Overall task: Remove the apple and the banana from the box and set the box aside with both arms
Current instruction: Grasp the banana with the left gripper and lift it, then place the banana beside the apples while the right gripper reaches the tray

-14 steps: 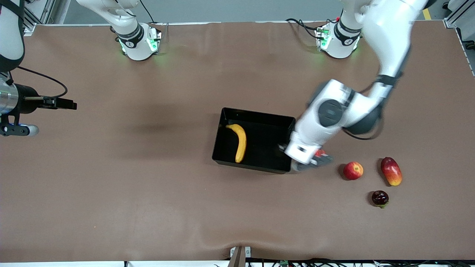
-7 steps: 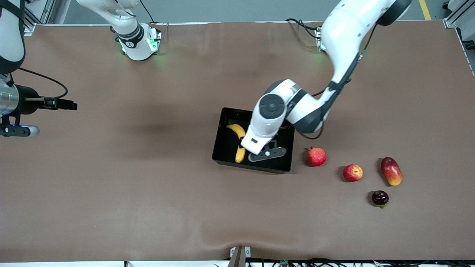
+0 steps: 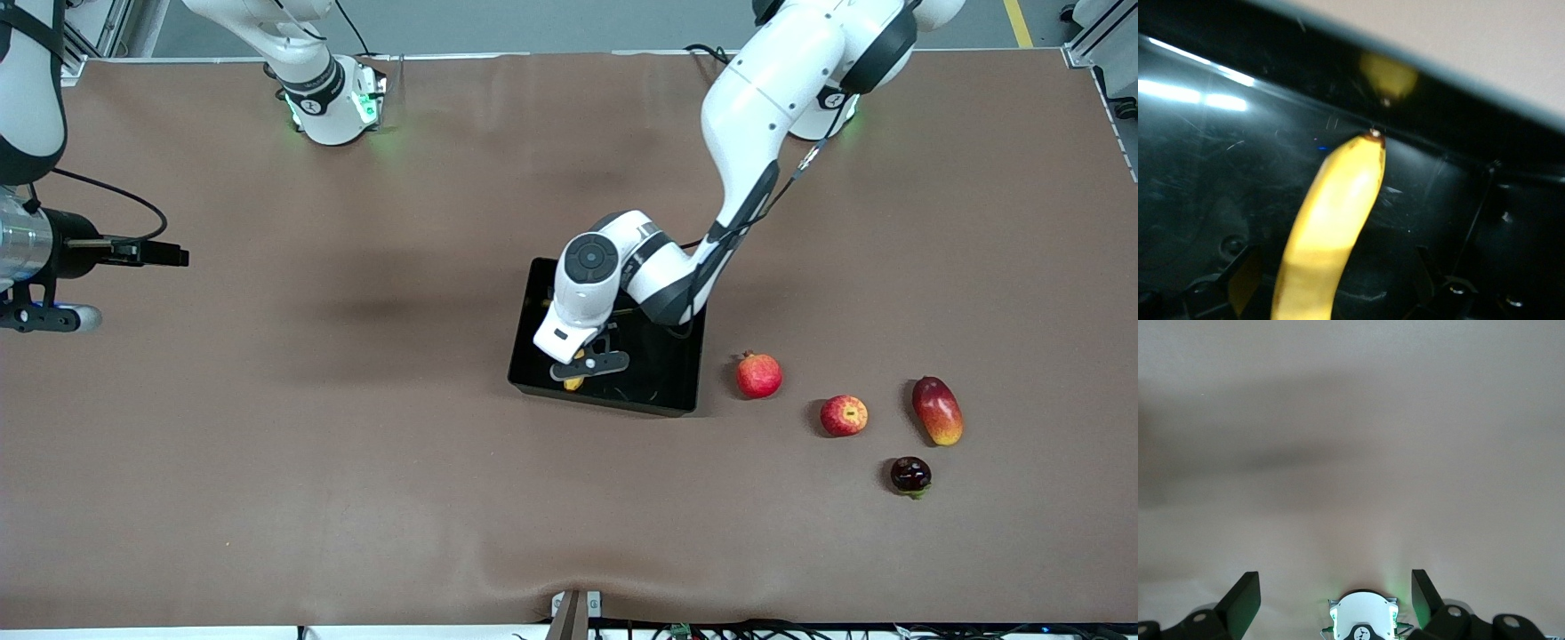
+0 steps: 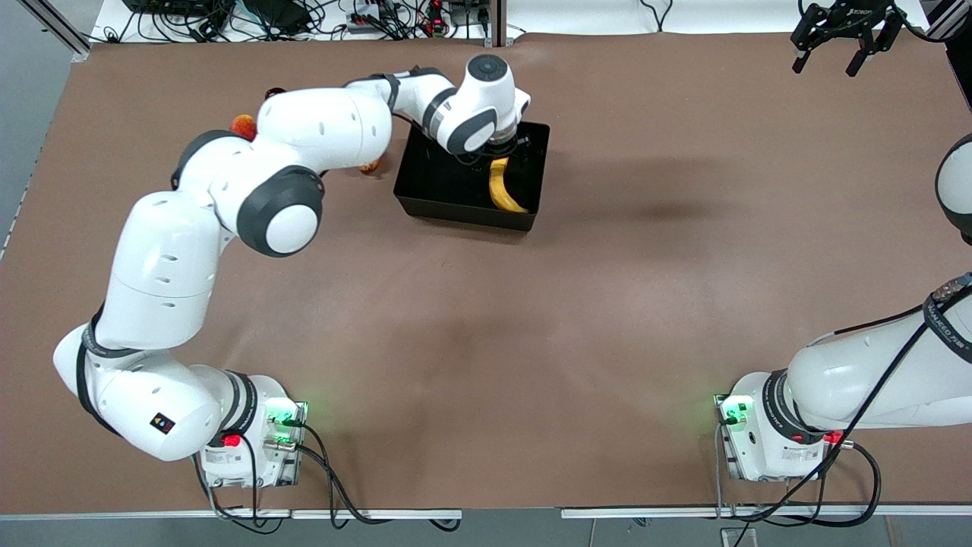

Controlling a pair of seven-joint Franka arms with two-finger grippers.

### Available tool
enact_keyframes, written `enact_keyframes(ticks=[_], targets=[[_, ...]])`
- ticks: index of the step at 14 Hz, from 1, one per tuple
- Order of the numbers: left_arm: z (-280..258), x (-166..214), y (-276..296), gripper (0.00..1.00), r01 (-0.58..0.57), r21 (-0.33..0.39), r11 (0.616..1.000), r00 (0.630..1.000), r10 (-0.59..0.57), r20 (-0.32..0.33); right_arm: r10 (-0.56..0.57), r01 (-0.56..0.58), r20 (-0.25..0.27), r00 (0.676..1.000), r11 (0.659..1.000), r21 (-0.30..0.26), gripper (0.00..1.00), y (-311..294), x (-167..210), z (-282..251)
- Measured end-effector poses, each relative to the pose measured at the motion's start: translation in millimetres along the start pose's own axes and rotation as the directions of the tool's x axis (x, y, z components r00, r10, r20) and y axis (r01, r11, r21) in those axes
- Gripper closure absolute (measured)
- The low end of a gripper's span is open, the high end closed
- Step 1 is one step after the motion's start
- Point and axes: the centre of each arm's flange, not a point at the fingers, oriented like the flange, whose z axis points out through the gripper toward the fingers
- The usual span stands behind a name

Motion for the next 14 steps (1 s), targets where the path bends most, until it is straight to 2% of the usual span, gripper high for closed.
enact_keyframes(ticks=[3,7,9,11,14], targets=[[10.7,-4.6,3.1,0.04,-0.005,0.002,1.000,1.000,0.005,-0.005,0.004,-0.004,0.012,1.000,1.000,-0.001,0.00,1.6,9.9,10.2],[7.1,-4.0,6.7,0.48,-0.012,-0.007,1.000,1.000,0.012,-0.016,0.003,-0.002,0.050,0.999,1.000,-0.003,0.00,0.1,30.3,35.0],[-11.2,9.2,8.7,0.59,-0.015,-0.019,1.000,0.998,0.014,-0.057,0.002,-0.001,0.061,0.998,1.000,-0.004,0.00,-0.7,36.8,43.2],[-48.7,24.0,10.2,0.61,-0.011,-0.025,1.000,0.995,0.009,-0.095,0.001,-0.001,0.042,0.999,1.000,-0.003,0.00,-1.2,41.4,43.8],[-132.8,45.5,4.0,0.62,0.012,-0.027,1.000,0.990,-0.016,-0.143,-0.001,0.001,0.020,1.000,1.000,-0.002,0.00,-2.2,46.2,44.4]])
